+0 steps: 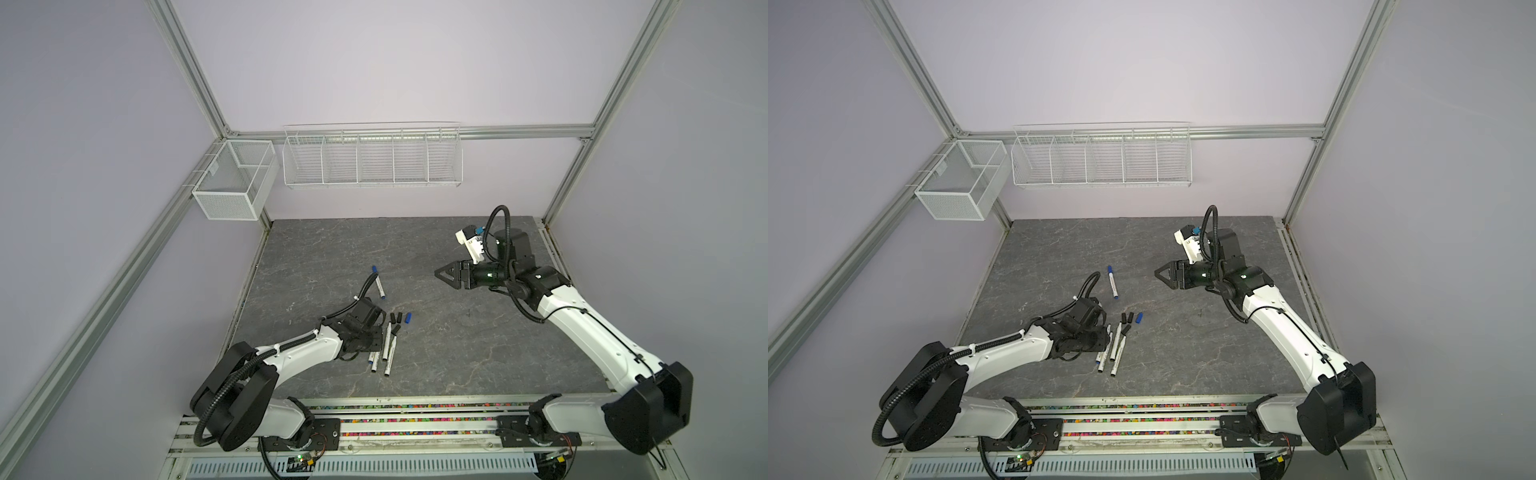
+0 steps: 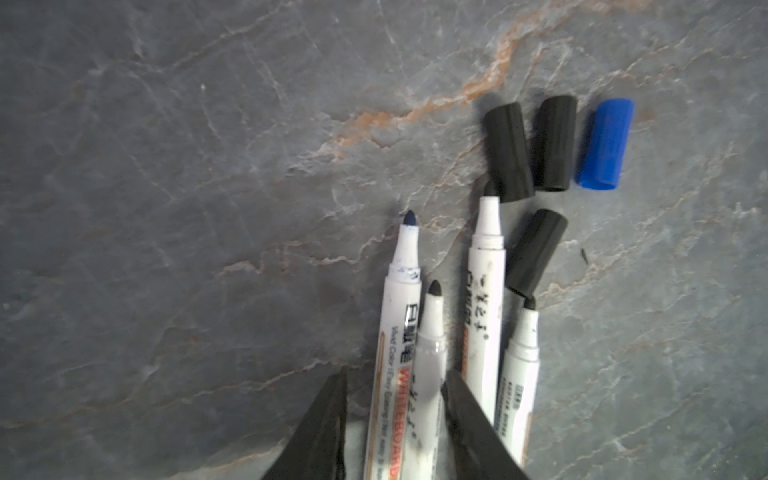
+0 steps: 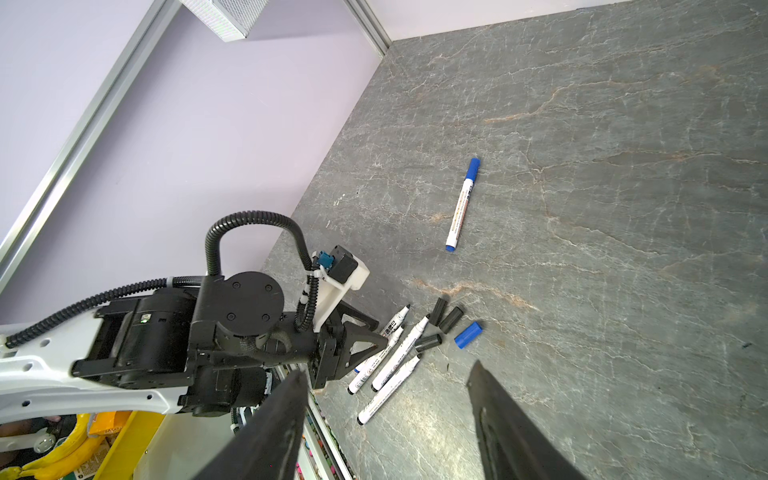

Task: Insert the pens into the pen caps
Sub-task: 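Move the left gripper over the marker pile and lower it onto a white marker, then close the left gripper on a white marker in the pile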

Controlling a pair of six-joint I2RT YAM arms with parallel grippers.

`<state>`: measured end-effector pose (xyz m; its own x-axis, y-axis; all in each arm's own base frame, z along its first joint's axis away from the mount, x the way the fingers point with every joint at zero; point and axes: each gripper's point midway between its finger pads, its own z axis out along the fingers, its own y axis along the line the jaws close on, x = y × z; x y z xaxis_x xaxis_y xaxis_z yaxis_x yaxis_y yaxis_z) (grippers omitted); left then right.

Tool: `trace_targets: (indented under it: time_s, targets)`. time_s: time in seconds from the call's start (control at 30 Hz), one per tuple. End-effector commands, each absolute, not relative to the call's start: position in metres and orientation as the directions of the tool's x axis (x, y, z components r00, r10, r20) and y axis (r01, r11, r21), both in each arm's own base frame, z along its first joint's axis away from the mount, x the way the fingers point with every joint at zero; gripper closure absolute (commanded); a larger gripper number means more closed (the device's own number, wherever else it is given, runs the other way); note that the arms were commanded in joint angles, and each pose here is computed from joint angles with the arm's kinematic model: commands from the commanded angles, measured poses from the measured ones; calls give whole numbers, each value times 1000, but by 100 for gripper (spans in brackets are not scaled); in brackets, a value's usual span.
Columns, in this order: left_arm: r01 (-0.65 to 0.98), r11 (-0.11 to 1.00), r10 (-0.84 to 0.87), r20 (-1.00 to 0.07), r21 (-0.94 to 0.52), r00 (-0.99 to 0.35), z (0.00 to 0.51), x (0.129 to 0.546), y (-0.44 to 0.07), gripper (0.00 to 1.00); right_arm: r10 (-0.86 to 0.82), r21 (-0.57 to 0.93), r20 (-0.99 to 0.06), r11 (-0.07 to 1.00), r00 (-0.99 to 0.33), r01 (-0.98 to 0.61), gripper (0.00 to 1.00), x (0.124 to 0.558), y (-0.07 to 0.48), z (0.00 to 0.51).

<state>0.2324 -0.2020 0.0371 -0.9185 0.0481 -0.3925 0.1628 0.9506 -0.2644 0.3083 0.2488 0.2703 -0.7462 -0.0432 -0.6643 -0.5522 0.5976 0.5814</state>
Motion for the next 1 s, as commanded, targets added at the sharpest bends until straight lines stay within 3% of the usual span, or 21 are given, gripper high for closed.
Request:
trace_targets:
  time_s: [0.0,0.2,0.7,0.87,0.97]
  targets:
    - [171,941,34,-424,-291,-905,45,234,-205,61,-63,577,-673,579,-737,-576,35,303,250,269]
    - [135,961,16,-438,-241,-899,44,235,-191,63,-68,581,-666,577,-743,-574,35,303,251,267]
    - [119,984,75,-302,-130,-950,-1,221,-178,67,-73,577,-667,580,-742,-575,35,302,250,266]
    - [102,991,72,-280,-92,-957,-3,218,-172,86,-62,570,-671,595,-739,-567,35,305,248,268]
    - [112,989,77,-309,-98,-948,10,227,-177,92,-55,563,-677,604,-734,-564,35,308,247,269]
